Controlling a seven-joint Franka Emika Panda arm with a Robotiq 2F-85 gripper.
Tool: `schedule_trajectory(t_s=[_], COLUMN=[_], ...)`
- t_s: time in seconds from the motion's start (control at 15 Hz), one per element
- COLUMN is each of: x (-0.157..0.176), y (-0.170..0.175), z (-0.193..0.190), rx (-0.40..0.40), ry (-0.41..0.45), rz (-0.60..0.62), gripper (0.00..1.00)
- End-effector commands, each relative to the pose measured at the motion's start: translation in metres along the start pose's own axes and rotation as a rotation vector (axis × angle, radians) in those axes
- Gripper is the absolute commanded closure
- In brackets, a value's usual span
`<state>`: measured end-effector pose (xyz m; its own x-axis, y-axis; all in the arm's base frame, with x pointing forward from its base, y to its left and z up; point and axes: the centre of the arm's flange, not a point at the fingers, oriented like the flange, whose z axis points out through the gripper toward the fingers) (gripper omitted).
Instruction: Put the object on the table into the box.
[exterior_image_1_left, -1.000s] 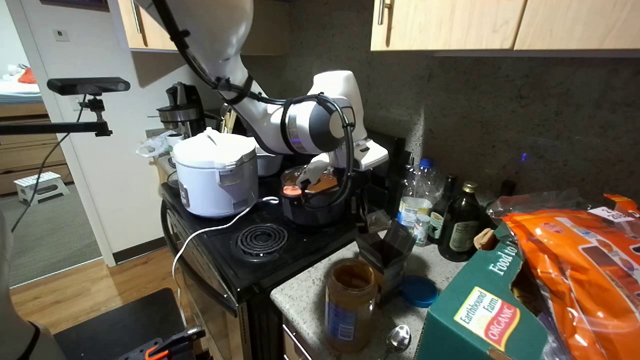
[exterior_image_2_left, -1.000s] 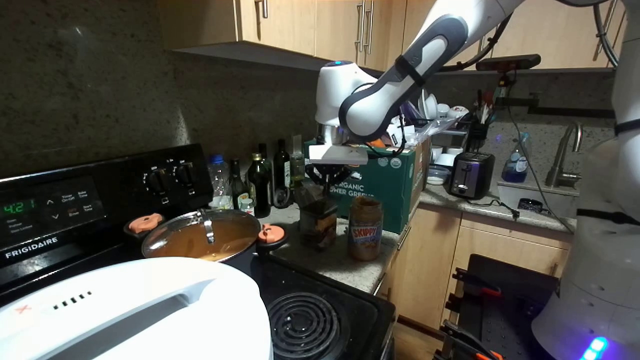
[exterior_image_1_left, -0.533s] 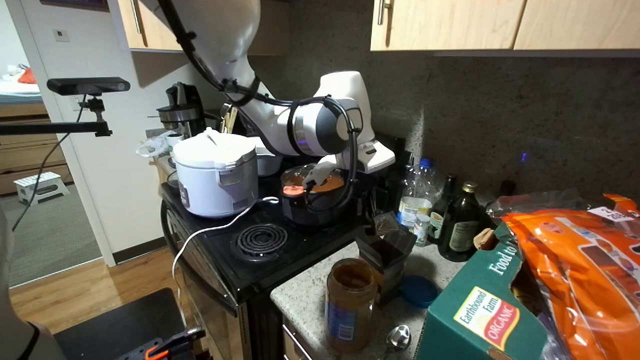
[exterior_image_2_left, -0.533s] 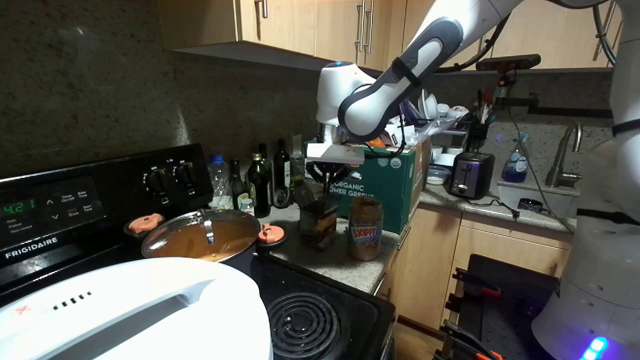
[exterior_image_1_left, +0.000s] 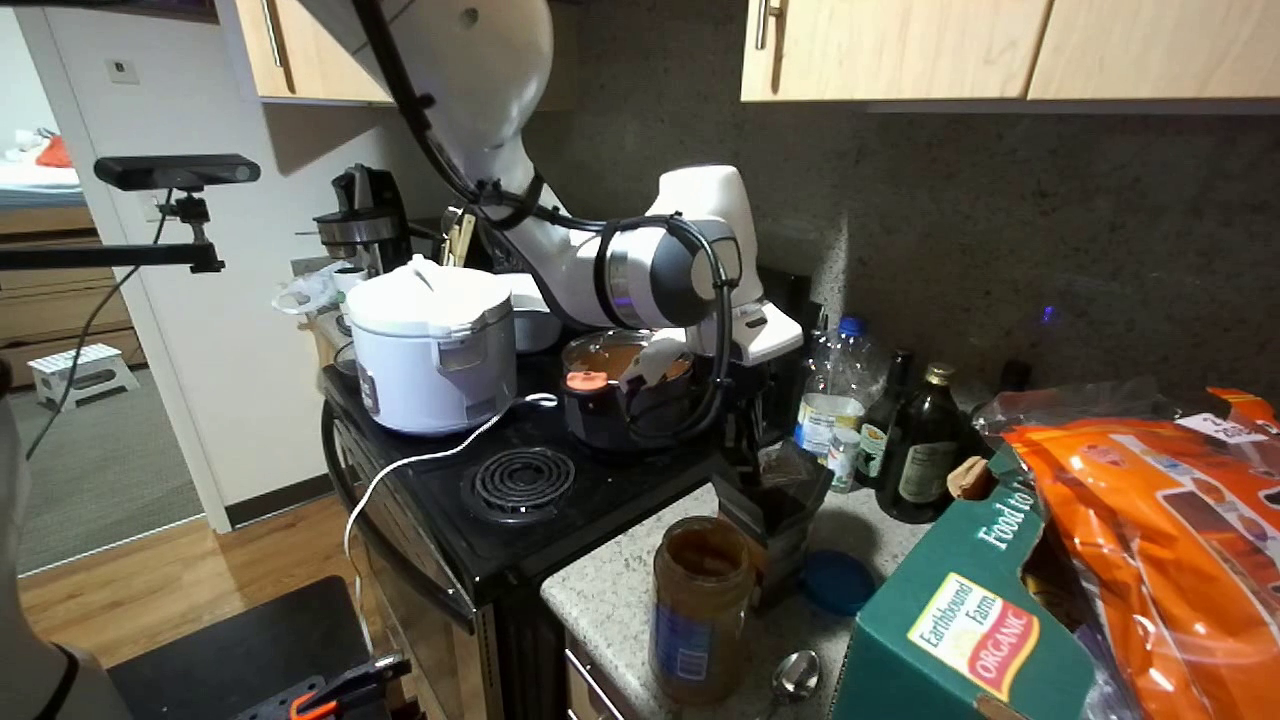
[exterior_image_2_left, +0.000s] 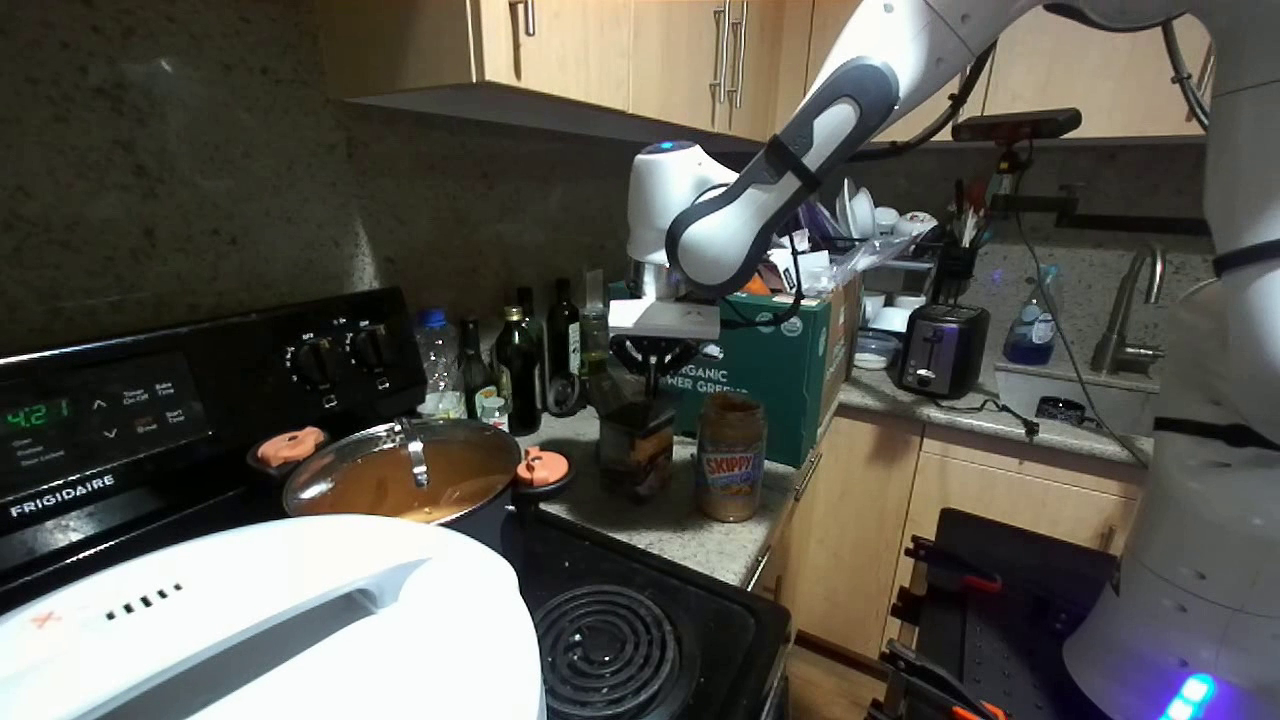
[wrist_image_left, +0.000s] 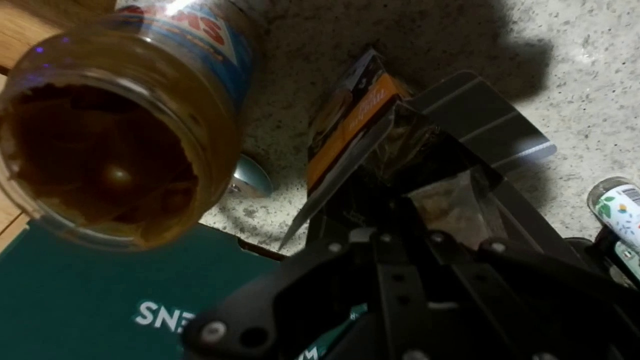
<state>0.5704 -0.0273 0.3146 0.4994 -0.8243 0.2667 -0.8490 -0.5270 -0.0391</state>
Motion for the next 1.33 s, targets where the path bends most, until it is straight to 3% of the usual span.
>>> schedule_trajectory(t_s=[0.0,0.33,0.4,0.6,0.93,1.07,1.27], x=[0.003,0.000,0.000,-0.005,0.002,0.006,0.014], y=[-0.007,-0.006,-0.005,-0.001,0.002,0.003,0.005], z=[0.012,0.018,0.016,0.004,-0.019,-0.027,-0.033], rx=[0.004,-0.005,-0.005,0.014,0.035,0.045,0.058], ry=[-0.009,-0.020,-0.019,-0.012,0.012,0.022,0.024], rz=[0.022,0.028,0.028,0.026,0.032,0.038,0.047], gripper=[0.99,0.96,0.71,0.55,0.16,0.02,0.00])
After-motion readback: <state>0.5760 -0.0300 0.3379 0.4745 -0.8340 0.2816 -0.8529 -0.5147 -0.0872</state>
